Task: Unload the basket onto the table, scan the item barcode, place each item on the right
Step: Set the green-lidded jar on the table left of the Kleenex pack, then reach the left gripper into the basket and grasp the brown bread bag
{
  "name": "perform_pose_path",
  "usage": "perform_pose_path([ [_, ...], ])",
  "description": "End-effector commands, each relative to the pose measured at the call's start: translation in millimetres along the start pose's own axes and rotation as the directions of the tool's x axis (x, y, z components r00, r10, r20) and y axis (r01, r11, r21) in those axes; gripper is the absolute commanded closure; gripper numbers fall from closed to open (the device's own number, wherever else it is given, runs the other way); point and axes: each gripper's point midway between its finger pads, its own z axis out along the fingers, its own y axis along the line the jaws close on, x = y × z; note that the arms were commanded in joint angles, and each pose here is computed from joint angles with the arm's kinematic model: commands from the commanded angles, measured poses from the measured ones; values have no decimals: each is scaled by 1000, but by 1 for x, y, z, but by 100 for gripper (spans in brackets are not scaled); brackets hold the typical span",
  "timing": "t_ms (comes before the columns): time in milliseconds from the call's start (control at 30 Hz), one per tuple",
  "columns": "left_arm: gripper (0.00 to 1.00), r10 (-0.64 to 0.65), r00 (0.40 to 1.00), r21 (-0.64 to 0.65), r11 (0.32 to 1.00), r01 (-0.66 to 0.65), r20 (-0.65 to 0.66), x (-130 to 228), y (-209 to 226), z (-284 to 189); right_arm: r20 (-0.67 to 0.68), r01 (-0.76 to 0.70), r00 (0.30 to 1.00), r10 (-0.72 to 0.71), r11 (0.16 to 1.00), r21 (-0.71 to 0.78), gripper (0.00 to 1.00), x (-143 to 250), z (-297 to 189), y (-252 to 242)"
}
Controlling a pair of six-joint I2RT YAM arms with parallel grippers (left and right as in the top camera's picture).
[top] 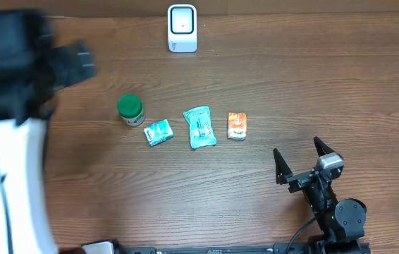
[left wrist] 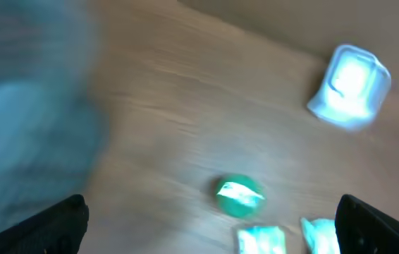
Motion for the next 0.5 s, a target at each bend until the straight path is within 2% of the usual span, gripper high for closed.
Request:
perform_pose_path([
  [0,0,-250,968,-151,957,250,19,-5,72,0,4,-1,1000,1,1000,-4,0,2,0,1],
  [233,2,-567,824,-268,793,547,5,17,196,3,4,-1,1000,1,1000,-4,0,2,0,1],
  [367,4,-639,769,-347,717,604,16,34,240,12,4,-1,1000,1,1000,-4,0,2,0,1],
  [467,3,-659,752,-441,680,586,-16,55,261,30,4,-1,1000,1,1000,-4,0,2,0,1],
])
